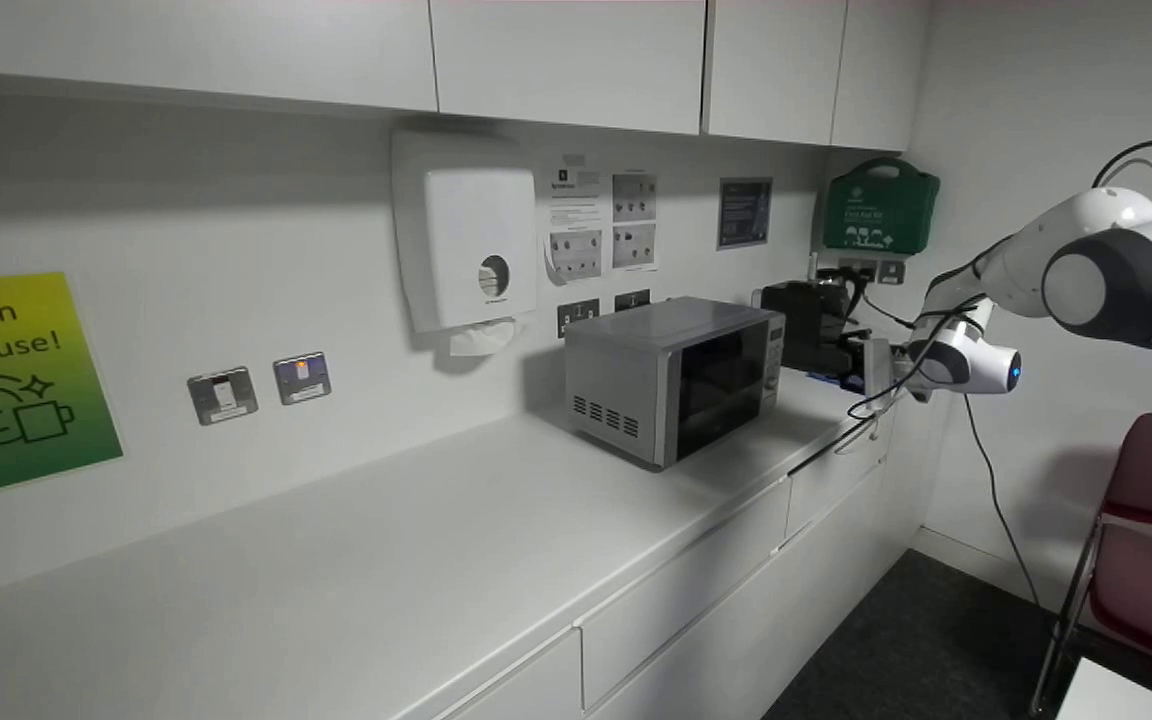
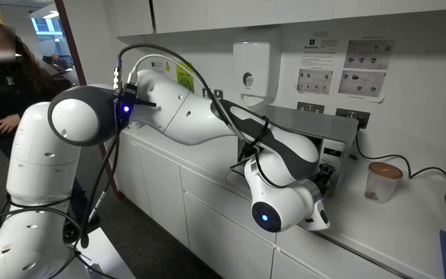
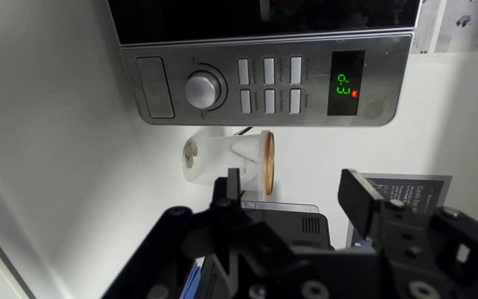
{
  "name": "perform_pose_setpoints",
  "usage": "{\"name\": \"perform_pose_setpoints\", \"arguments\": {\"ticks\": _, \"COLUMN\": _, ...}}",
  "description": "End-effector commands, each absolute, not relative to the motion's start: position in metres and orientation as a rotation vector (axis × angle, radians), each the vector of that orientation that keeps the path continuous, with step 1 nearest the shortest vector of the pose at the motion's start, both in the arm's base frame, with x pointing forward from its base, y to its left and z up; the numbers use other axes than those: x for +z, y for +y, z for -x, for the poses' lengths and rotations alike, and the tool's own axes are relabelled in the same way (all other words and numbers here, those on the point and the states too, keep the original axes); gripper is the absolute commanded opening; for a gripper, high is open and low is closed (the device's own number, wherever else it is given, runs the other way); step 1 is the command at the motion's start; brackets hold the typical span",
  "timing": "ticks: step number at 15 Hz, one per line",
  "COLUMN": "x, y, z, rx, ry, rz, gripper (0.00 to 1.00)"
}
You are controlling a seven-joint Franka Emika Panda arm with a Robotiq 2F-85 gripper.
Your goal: Press a button on the microwave
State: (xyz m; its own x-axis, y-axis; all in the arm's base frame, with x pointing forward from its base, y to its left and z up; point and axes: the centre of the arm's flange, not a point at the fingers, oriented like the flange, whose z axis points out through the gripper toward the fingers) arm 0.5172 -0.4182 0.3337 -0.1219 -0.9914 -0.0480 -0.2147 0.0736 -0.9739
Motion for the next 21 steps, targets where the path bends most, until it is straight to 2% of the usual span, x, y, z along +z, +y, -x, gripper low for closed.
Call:
{"name": "perform_pose_setpoints", "arguments": {"ticks": 1, "x": 0.326, "y": -0.415, "z": -0.529, "rx": -1.164, "ry": 1.435, "rz": 1.277, "gripper": 0.34}}
{"name": "perform_pose_setpoints", "arguments": {"ticks": 5, "x": 0.319, "y": -0.404, "z": -0.547, "rx": -1.198, "ry": 1.390, "rz": 1.331, "gripper": 0.01}}
{"name": "perform_pose_setpoints", "arguments": {"ticks": 11, "x": 0.324, "y": -0.403, "z": -0.582, "rx": -1.257, "ry": 1.343, "rz": 1.333, "gripper": 0.00}}
{"name": "perform_pose_setpoints", "arguments": {"ticks": 21, "x": 0.312, "y": -0.393, "z": -0.595, "rx": -1.241, "ry": 1.320, "rz": 1.369, "gripper": 0.00}}
